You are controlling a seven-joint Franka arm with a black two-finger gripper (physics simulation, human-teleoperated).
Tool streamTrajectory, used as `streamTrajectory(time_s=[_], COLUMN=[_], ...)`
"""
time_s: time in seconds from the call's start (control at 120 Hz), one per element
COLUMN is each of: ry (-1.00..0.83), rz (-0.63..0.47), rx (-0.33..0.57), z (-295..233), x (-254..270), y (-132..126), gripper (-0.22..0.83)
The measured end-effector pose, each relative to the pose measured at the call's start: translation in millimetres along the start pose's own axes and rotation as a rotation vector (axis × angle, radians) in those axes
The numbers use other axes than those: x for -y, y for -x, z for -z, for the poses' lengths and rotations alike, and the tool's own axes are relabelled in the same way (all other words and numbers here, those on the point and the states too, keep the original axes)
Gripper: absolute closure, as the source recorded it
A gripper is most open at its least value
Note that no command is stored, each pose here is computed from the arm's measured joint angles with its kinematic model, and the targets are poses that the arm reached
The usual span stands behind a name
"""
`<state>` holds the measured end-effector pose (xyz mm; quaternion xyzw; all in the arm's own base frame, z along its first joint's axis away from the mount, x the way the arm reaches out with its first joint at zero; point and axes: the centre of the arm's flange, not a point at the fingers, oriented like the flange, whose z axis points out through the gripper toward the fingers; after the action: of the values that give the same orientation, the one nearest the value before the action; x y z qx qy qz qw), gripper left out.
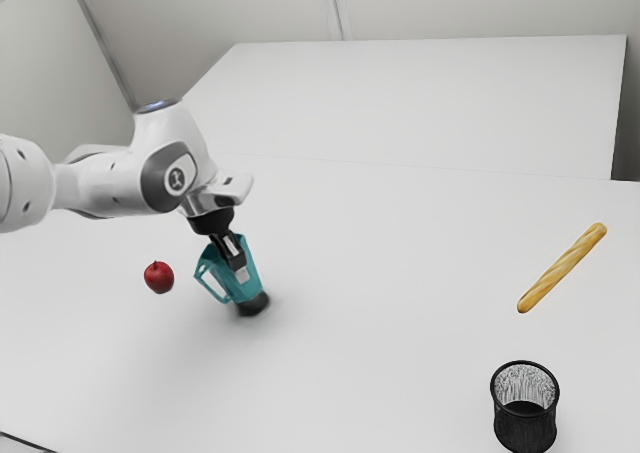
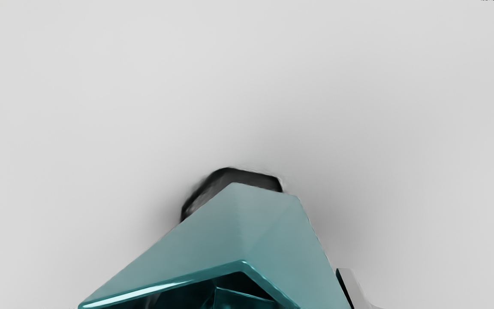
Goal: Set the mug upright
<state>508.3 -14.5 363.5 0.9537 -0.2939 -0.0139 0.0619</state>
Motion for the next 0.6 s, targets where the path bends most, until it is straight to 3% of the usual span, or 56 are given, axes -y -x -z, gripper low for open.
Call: streamTrajectory(time_s=[0.6], ry=[-0.057], rz=[0.229], rx=[-0.011], z=[-24.4], x=[10.6], y=[4.4], gripper=[0.76])
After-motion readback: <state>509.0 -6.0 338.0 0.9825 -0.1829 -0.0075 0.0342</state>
